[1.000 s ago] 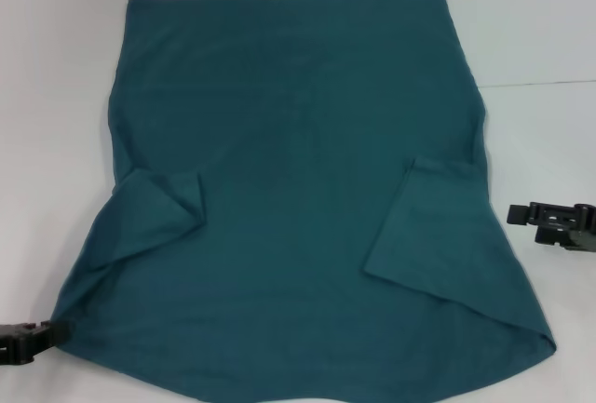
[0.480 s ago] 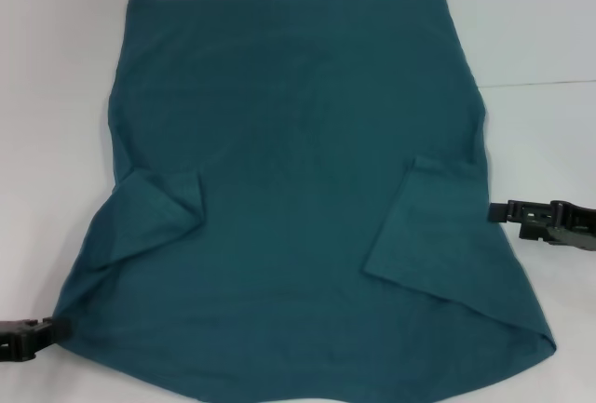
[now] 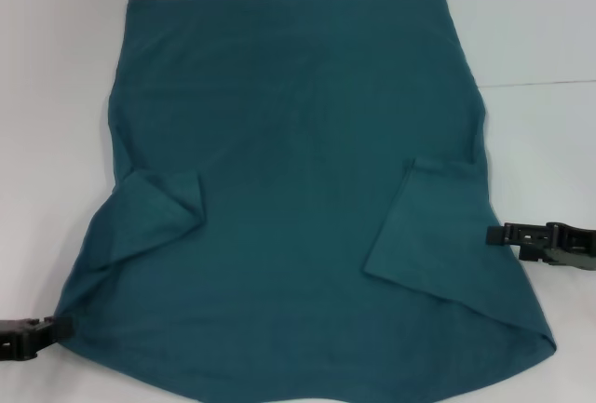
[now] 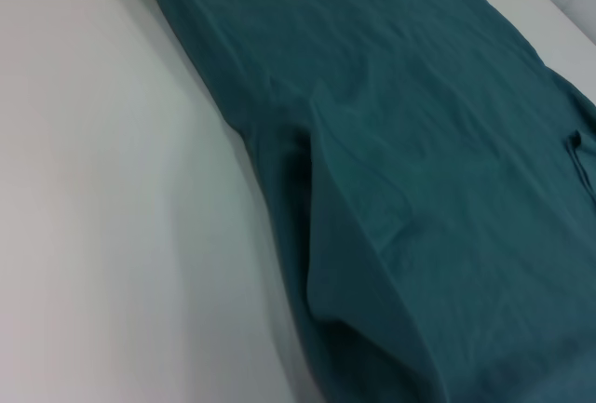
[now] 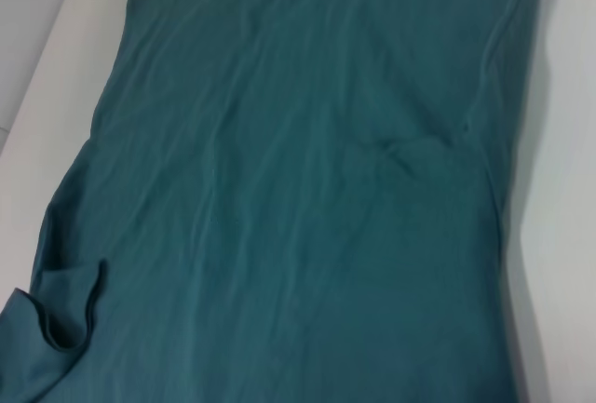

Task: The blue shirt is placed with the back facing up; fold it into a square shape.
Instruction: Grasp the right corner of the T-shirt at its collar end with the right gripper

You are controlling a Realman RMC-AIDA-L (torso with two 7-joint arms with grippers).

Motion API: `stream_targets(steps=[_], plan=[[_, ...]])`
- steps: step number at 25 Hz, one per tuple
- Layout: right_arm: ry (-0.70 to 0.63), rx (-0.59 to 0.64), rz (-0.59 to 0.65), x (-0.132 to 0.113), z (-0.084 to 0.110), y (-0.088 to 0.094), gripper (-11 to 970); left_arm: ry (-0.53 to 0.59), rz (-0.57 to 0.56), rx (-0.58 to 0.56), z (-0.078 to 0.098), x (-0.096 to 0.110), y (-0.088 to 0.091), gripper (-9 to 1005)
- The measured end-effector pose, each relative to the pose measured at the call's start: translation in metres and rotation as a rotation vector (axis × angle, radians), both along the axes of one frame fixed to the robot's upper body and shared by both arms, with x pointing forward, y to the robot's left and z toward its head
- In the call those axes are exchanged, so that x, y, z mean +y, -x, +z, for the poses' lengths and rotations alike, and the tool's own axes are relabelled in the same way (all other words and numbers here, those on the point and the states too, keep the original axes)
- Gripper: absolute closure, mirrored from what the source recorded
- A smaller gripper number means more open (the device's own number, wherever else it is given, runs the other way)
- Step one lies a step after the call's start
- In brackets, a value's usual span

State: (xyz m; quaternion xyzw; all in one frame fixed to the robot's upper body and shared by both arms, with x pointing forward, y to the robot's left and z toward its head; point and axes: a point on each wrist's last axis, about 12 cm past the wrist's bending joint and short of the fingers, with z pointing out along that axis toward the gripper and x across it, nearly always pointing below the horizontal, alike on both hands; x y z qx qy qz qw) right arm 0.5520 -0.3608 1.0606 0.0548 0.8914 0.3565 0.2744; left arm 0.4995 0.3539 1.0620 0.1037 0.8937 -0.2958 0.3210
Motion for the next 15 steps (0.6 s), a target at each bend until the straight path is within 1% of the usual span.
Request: stream_targets(steps=[15], plan=[[-0.007,0.016,0.022,0.0029,-0.0024,0.0043,45,-0.003,-0.003,-0.004,0.0023,-0.0006,-0.0019,933]])
